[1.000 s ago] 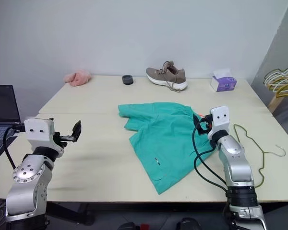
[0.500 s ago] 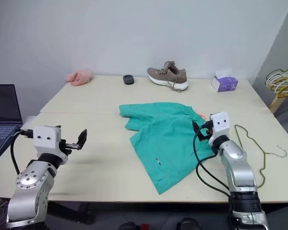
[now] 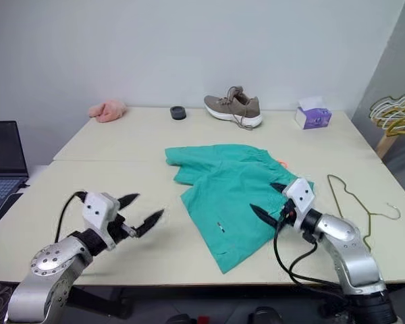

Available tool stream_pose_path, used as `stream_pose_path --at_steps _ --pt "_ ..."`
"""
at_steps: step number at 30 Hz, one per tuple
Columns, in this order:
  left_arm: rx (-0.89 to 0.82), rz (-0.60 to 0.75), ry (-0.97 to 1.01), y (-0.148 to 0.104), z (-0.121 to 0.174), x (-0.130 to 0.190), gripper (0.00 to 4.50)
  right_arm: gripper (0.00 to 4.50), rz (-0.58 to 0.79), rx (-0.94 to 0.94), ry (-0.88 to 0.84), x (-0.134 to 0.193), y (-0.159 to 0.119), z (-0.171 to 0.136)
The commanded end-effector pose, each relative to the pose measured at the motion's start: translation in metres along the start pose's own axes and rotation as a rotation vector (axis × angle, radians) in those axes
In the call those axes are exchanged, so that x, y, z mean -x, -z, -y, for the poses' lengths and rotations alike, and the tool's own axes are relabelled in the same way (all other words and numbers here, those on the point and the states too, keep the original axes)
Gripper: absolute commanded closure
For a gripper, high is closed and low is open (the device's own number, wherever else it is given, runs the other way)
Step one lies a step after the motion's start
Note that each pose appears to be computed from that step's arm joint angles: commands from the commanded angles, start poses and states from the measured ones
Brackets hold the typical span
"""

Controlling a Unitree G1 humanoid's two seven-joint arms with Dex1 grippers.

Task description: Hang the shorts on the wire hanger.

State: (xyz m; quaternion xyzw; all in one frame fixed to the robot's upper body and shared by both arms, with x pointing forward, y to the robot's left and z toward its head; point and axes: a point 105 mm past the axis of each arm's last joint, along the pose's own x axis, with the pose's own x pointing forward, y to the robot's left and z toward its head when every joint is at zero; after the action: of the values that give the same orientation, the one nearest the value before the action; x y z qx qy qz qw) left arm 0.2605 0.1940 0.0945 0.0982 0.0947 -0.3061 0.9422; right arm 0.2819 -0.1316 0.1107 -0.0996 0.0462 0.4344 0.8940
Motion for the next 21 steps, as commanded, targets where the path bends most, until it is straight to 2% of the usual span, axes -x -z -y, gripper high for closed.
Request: stream_pose_path --at_steps 1,4,8,12,15,18,21 --pt "0.014 -0.024 0.256 -0.006 0.04 -0.005 0.0 0.02 -0.054 0.003 -0.197 0.013 -0.005 -0.024" --pt "0.021 -0.058 0.362 -0.003 0.056 -0.011 0.0 0.02 -0.136 0.014 -0.282 0.024 0.003 -0.034" --pt "0.021 -0.066 0.415 -0.004 0.063 -0.015 0.0 0.02 -0.211 0.1 -0.272 0.034 0.015 -0.028" --pt "0.013 -0.086 0.449 -0.001 0.067 -0.012 0.0 0.02 -0.278 0.306 -0.206 0.034 0.03 -0.01" --pt "0.01 -0.097 0.454 0.002 0.066 -0.01 0.0 0.02 -0.278 0.464 -0.183 0.028 0.035 0.0" --pt "0.009 -0.099 0.443 0.002 0.061 -0.008 0.0 0.02 -0.298 0.649 -0.256 0.024 0.042 -0.002" --pt "0.01 -0.103 0.448 0.003 0.06 -0.004 0.0 0.02 -0.27 0.753 -0.306 0.014 0.044 -0.005"
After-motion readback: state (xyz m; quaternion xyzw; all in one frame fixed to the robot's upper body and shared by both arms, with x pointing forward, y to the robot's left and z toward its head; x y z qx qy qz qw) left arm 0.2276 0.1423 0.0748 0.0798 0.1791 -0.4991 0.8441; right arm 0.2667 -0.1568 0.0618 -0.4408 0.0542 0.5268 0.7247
